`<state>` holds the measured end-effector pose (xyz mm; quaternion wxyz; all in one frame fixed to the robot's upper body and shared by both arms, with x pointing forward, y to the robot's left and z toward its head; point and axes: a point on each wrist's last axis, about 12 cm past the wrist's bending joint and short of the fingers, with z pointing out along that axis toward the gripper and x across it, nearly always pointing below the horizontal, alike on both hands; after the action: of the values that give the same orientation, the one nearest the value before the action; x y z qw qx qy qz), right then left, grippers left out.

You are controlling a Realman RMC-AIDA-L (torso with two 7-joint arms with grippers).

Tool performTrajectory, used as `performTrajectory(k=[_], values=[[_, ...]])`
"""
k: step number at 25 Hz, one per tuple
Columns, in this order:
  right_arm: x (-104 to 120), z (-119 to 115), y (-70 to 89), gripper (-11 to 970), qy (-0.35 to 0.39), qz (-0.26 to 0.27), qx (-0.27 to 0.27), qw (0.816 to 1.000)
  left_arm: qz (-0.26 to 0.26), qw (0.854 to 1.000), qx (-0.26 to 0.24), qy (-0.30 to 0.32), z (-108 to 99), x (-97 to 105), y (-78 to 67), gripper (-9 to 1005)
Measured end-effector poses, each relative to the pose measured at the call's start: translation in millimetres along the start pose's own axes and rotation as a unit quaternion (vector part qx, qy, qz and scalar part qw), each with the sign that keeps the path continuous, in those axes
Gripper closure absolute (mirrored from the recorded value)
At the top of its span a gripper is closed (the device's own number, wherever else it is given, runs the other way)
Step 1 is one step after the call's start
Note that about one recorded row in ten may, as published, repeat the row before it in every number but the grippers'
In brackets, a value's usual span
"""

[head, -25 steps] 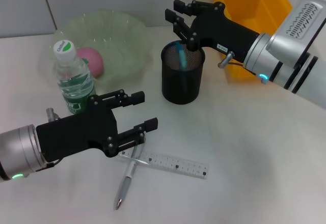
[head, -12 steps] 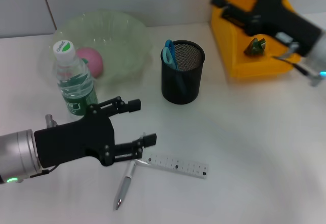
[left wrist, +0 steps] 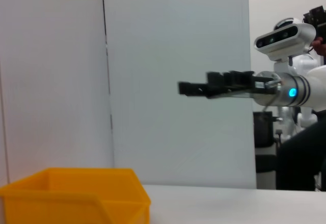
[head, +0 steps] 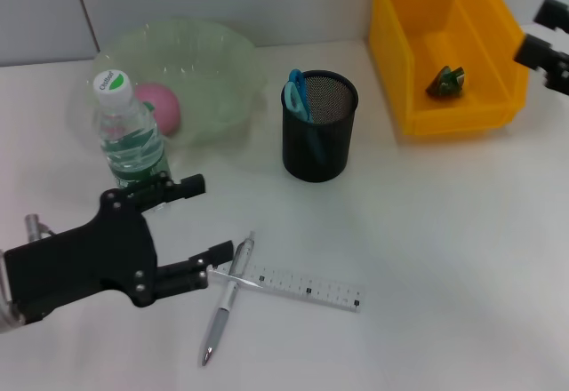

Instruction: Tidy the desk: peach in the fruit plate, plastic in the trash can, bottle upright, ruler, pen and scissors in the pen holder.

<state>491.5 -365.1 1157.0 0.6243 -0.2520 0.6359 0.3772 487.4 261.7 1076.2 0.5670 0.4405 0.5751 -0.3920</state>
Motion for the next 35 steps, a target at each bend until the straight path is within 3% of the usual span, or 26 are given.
performTrajectory(k=[6, 12, 16, 23, 24, 25, 27, 30, 35], values=[[-22, -11, 1.3, 199, 0.104, 0.041, -0.028, 0.993, 0.0, 1.0, 0.011, 0.012, -1, 3, -3.5, 194], [-35, 9, 0.7, 200, 0.246, 0.061, -0.039, 0.967, 0.006, 1.0, 0.021, 0.02, 3, 5, -4.3, 194], [-53, 42, -5.3, 200, 0.344, 0.088, -0.021, 0.935, 0.009, 1.0, 0.02, 0.02, 2, 4, -4.1, 195], [-80, 115, -4.0, 201, 0.444, 0.059, -0.036, 0.893, -0.017, 0.999, -0.022, 0.022, -15, 11, -4.6, 195], [-80, 122, -3.6, 201, 0.452, 0.055, -0.04, 0.889, -0.018, 0.999, -0.024, 0.022, -16, 12, -5.6, 195], [-78, 144, -1.4, 199, 0.474, 0.041, -0.05, 0.878, -0.018, 0.999, -0.028, 0.023, -19, 13, -7.0, 195], [-76, 156, 0.6, 196, 0.487, 0.031, -0.054, 0.871, -0.014, 0.999, -0.03, 0.023, -20, 13, -8.4, 195], [-66, 191, 12.2, 191, 0.527, -0.022, -0.068, 0.847, -0.01, 0.999, -0.034, 0.024, -22, 14, -9.1, 195], [-53, 221, 30.0, 192, 0.528, -0.066, -0.1, 0.841, -0.007, 0.999, -0.038, 0.03, -25, 14, -6.9, 195]])
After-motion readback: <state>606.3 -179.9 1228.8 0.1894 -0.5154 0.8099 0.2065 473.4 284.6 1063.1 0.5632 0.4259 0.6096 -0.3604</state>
